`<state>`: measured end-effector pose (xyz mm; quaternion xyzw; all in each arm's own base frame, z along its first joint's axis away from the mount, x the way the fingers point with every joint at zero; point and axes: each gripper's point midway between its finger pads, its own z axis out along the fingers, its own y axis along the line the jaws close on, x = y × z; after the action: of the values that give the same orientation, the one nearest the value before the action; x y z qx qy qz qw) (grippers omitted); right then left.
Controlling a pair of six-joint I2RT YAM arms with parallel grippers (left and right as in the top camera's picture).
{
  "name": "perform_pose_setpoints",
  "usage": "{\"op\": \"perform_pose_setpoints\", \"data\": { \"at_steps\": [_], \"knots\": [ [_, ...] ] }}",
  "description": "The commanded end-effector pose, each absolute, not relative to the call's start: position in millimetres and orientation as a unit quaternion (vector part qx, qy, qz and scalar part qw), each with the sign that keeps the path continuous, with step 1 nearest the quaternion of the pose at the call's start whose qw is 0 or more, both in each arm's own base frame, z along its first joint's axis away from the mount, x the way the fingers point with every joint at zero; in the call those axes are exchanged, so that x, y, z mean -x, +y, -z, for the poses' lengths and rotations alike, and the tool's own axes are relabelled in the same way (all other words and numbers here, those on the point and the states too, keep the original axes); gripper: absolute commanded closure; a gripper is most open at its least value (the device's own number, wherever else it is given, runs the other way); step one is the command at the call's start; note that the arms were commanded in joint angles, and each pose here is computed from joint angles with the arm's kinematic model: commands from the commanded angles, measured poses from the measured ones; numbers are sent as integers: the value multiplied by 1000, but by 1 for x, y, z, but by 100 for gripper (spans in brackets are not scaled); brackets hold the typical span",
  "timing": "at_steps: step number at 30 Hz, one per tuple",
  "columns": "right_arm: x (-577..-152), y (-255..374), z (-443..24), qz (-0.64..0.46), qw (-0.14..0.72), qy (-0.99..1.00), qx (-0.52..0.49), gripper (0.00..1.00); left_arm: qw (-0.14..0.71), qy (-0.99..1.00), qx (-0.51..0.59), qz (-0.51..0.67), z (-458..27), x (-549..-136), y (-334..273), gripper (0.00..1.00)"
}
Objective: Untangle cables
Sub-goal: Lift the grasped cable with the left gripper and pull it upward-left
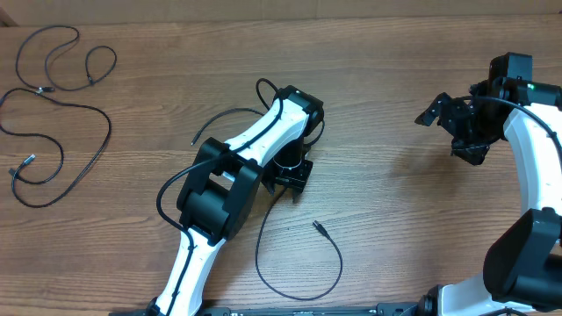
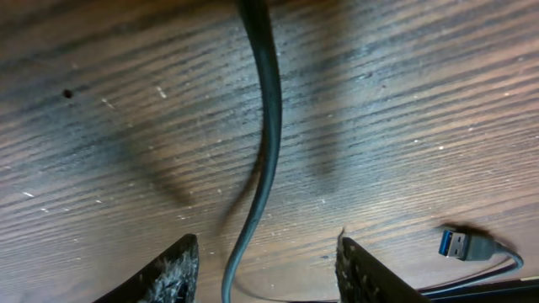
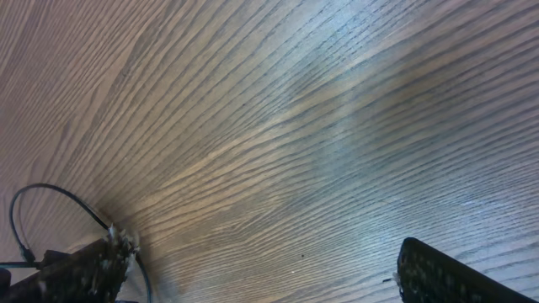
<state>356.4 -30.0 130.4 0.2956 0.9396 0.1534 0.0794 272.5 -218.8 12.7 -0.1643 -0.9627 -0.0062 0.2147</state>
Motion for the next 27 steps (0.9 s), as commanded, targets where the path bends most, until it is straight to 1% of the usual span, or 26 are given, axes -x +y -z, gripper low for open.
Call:
{"op": "perform_pose_setpoints", "data": {
  "at_steps": [1,5,7,8,9,10,13,16,17,18,19,21,24,27],
  "knots": [
    [-359,-35,-135,-149,89,938,-301,0,225,-958,177,9,-3,-265,-219,48],
    [-359,-35,-135,-149,89,938,-302,0,229,-957,179,21,14,-258,-210,51],
    [-359,-35,-135,-149,89,938,-302,0,227,-957,179,20,19,-257,-209,65],
    [-359,-35,-135,-149,89,938,-302,0,226,-957,179,20,20,-257,-210,74],
    [-359,-35,-135,-149,89,938,-302,0,225,-958,180,19,20,-257,-210,88],
    [-359,-35,-135,-149,89,938,-301,0,223,-958,180,18,20,-258,-211,96],
    [-359,-35,-135,-149,89,938,-301,0,222,-958,178,18,10,-263,-212,96],
    [-359,-35,-135,-149,89,938,-301,0,202,-963,175,8,-15,-278,-220,96],
    [-359,-35,-135,-149,89,938,-302,0,176,-969,173,-3,-37,-291,-227,96],
    [-359,-35,-135,-149,89,938,-301,0,159,-972,174,-10,-49,-298,-231,96],
    [-359,-35,-135,-149,89,938,-302,0,116,-978,170,-28,-79,-312,-240,96],
    [-359,-35,-135,-149,89,938,-302,0,68,-985,154,-49,-112,-324,-249,96],
    [-359,-35,-135,-149,89,938,-302,0,-5,-987,137,-87,-168,-334,-257,96],
    [-359,-35,-135,-149,89,938,-302,0,-74,-979,140,-129,-224,-334,-260,96]
  ]
}}
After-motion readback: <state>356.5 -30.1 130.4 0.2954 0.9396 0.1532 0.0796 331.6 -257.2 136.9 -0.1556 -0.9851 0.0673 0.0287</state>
